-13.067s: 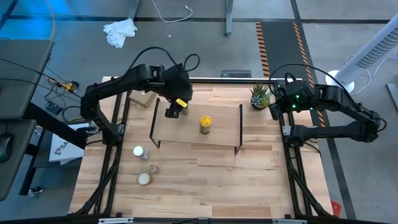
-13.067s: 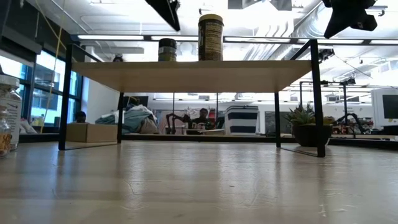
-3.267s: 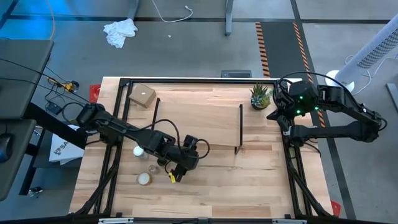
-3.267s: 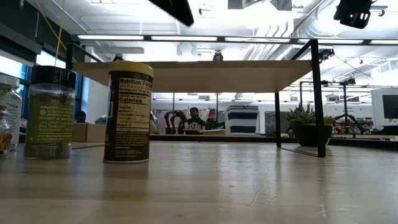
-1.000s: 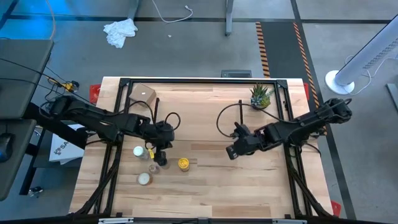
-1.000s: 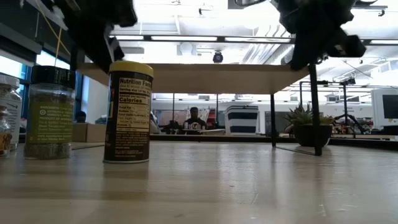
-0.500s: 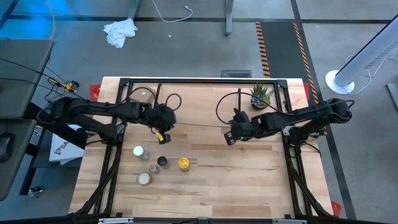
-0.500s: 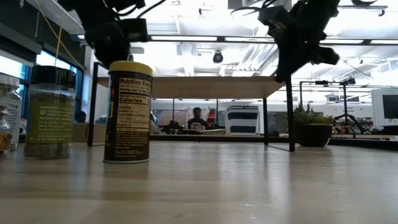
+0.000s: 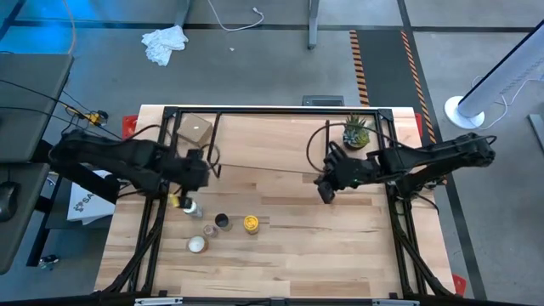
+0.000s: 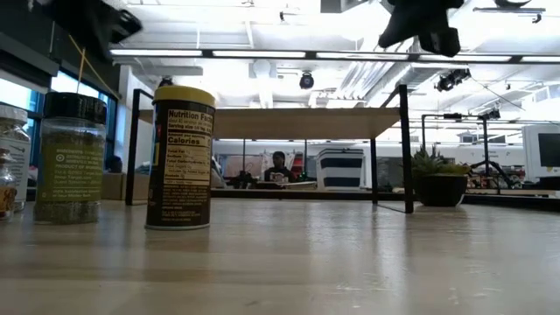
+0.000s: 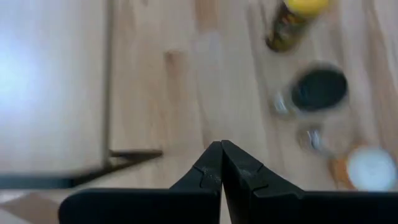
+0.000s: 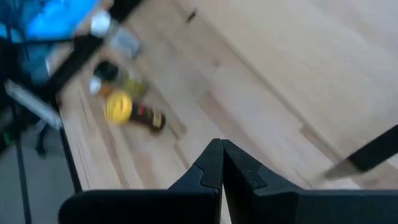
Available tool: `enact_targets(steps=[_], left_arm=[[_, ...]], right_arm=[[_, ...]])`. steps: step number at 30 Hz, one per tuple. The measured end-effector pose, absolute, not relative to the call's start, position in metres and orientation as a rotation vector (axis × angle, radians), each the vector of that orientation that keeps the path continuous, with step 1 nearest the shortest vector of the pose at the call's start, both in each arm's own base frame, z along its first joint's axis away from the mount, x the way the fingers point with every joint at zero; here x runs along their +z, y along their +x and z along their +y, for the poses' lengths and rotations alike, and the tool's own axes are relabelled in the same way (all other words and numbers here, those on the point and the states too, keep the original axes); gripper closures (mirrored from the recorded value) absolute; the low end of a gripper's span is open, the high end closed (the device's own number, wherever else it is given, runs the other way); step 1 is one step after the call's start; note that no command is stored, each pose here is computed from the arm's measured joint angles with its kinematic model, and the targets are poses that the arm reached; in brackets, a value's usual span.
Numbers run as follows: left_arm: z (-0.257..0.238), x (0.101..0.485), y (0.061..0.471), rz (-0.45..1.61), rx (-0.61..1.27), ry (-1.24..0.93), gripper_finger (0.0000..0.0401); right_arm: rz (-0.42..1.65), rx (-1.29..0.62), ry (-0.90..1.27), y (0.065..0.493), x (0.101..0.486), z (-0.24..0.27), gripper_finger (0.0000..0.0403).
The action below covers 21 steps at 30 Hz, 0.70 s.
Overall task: Shelf spices
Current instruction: Put the white seasoning bottle on the shelf
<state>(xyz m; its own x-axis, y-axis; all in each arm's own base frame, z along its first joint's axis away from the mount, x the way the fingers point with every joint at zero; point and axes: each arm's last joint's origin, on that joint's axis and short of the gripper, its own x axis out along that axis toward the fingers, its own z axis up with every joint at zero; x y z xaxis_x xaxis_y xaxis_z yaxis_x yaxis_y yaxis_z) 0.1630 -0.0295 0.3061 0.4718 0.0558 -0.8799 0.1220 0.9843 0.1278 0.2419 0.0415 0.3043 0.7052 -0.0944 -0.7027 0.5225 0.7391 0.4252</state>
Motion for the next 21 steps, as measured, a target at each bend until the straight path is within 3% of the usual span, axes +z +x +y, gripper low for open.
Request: enact_targets(steps=[4, 9, 21], left_arm=[[-0.044, 0.312, 0.15, 1.031, -0.088, 0.177, 0.0401], [-0.057, 0.315, 0.146, 0.977, -0.073, 0.154, 0.0401], [-0.085, 0.3, 0.156, 1.076, -0.125, 0.184, 0.0393]], right_arm=[[0.813, -0.352, 0.622, 0.243, 0.299, 0.046, 0.0403], [0.77, -0.325, 0.634, 0.246, 0.303, 0.048, 0.0403], [0.699, -0.148, 0.555, 0.251, 0.312, 0.065, 0.0403]])
